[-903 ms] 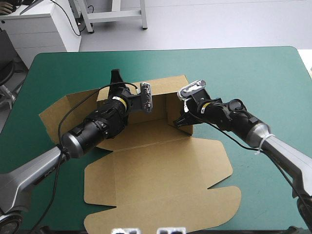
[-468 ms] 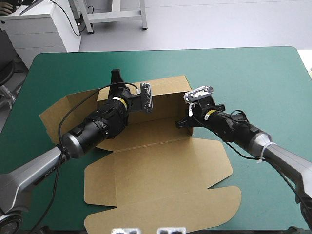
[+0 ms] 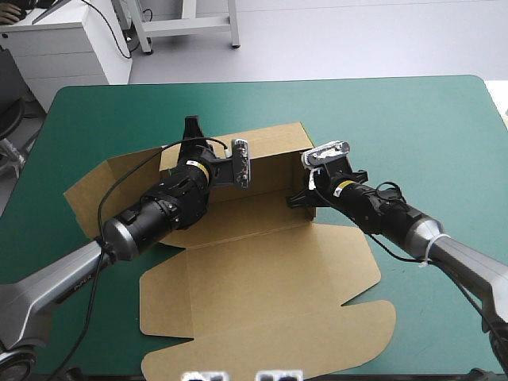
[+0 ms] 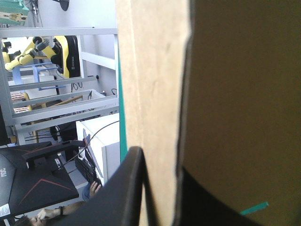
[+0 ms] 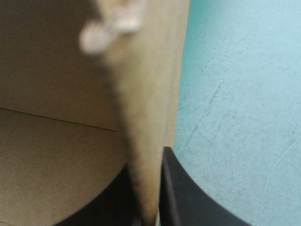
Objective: Fold the box
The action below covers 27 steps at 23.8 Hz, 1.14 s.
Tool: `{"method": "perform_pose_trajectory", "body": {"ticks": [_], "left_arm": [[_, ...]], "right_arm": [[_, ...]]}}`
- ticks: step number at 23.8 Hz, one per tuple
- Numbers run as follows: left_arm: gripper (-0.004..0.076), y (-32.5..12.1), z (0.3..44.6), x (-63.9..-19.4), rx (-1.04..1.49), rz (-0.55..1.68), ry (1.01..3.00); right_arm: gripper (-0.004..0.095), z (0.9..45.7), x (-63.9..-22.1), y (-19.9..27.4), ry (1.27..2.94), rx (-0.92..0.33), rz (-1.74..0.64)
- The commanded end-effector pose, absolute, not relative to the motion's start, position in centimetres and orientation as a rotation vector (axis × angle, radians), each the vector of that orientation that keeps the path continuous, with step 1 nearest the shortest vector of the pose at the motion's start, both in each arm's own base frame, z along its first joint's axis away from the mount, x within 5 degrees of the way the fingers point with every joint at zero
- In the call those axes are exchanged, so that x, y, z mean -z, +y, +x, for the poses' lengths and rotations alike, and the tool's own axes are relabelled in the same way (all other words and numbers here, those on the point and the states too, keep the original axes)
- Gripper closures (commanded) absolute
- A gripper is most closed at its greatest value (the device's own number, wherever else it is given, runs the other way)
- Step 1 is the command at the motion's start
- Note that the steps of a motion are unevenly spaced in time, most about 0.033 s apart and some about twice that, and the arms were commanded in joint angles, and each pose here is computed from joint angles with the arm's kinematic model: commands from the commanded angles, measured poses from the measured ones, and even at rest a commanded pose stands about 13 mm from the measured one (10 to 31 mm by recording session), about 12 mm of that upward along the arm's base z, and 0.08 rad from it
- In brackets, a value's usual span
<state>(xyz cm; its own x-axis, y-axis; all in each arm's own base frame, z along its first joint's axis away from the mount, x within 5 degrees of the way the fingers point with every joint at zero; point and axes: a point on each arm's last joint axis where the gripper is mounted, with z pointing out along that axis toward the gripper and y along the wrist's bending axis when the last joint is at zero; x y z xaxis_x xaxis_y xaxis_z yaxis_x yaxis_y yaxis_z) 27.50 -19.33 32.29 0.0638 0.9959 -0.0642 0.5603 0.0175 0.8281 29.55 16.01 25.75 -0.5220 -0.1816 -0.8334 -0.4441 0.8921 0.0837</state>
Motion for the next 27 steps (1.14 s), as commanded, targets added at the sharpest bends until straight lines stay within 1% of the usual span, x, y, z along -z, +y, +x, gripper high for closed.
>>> {"method": "perform_pose_trajectory", "body": {"ticks": [1,4,6,8,12,16,19,22,23,24,25,27], "left_arm": [[0.0535,-19.9,26.6,-34.0,-0.748,1.603,1.535],[0.0419,-20.5,26.0,-34.0,-0.739,1.618,1.516],[0.0364,-20.9,25.6,-34.0,-0.740,1.634,1.509],[0.0330,-21.2,25.2,-33.9,-0.742,1.646,1.506],[0.0327,-21.6,24.4,-34.2,-0.808,1.650,1.500],[0.0327,-21.7,22.8,-35.2,-0.776,1.598,1.513],[0.0327,-21.9,20.1,-36.9,-0.717,1.551,1.505],[0.0330,-21.7,17.9,-37.8,-0.717,1.560,1.504],[0.0349,-21.7,17.5,-38.1,-0.710,1.554,1.498],[0.0391,-21.6,17.1,-38.7,-0.694,1.508,1.491],[0.0461,-21.5,17.0,-39.1,-0.707,1.492,1.465],[0.0677,-21.3,17.2,-40.2,-0.746,1.442,1.366]], "right_arm": [[0.0926,29.6,-26.8,16.1,2.082,-0.384,-0.410],[0.0925,29.6,-26.8,16.1,2.081,-0.384,-0.410],[0.0926,29.6,-26.8,16.1,2.078,-0.384,-0.408],[0.0924,29.6,-26.9,16.1,2.076,-0.388,-0.400],[0.0921,29.8,-27.1,16.1,2.051,-0.392,-0.382],[0.0921,30.0,-27.5,16.1,2.011,-0.397,-0.349],[0.0920,30.7,-26.8,15.8,2.014,-0.395,-0.307],[0.0920,31.7,-26.9,15.4,1.998,-0.376,-0.286],[0.0920,32.0,-27.2,15.2,1.989,-0.371,-0.281],[0.0920,32.3,-27.7,14.9,1.984,-0.368,-0.270],[0.0920,32.4,-28.0,14.7,2.001,-0.366,-0.275],[0.0920,32.8,-28.7,14.3,2.066,-0.355,-0.308]]}}
